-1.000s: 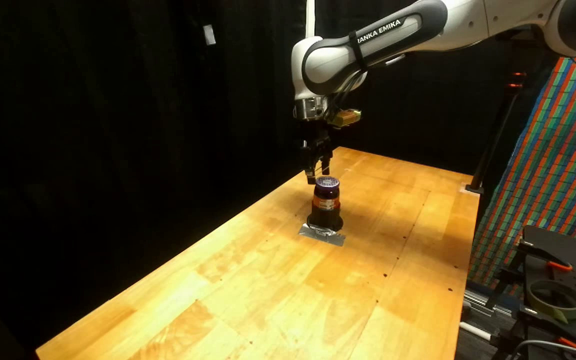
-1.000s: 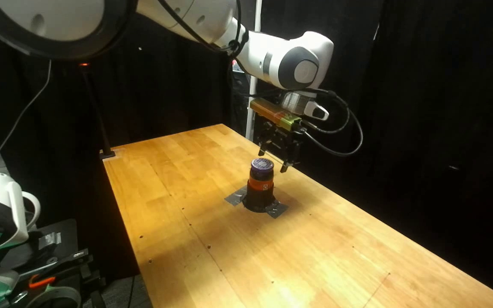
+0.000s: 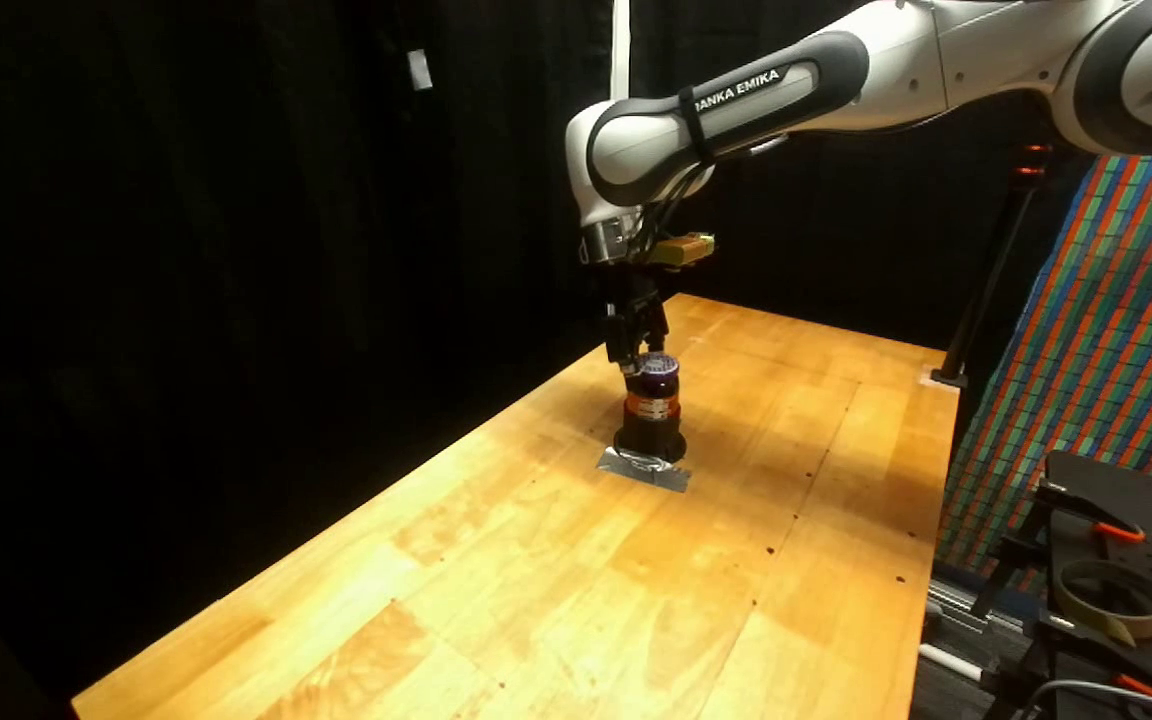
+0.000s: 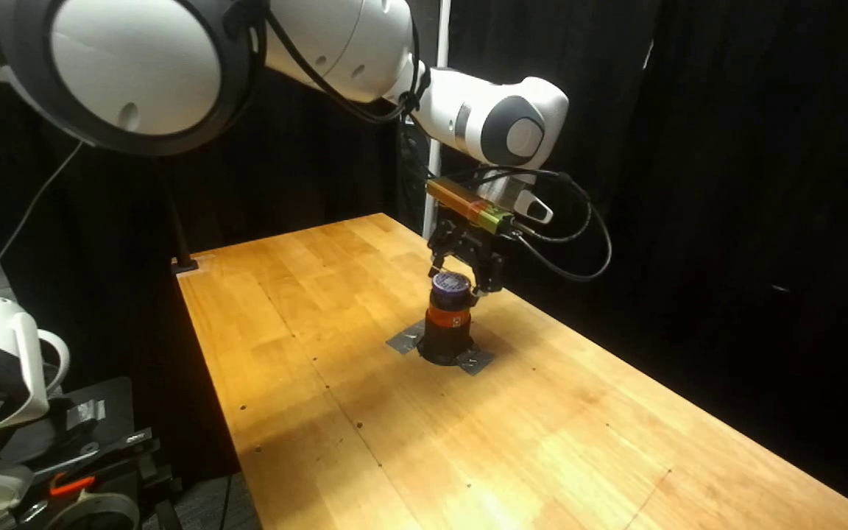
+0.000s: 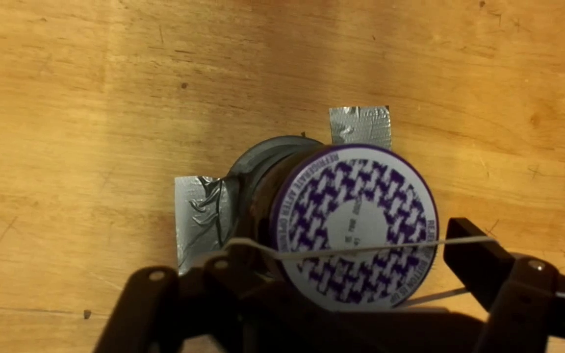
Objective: Put the rubber band around the jar.
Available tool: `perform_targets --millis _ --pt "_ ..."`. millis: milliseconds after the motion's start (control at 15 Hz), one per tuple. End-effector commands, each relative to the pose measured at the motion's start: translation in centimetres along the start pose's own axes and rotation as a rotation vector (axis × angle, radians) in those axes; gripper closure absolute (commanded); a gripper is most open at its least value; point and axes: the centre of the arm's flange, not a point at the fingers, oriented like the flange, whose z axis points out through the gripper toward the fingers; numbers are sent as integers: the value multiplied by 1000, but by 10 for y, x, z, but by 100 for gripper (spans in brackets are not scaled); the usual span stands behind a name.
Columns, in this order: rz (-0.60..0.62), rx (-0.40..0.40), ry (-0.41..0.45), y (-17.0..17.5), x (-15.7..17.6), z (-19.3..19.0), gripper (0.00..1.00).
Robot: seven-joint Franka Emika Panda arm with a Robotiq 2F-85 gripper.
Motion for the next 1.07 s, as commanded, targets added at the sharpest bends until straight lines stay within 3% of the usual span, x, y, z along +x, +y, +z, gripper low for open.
perform_targets --millis 0,333,1000 --pt "-39 4 -25 -9 2 -5 0" --pt "-49 -25 -21 -16 -17 3 0" --pt "53 -68 28 -9 -49 15 0"
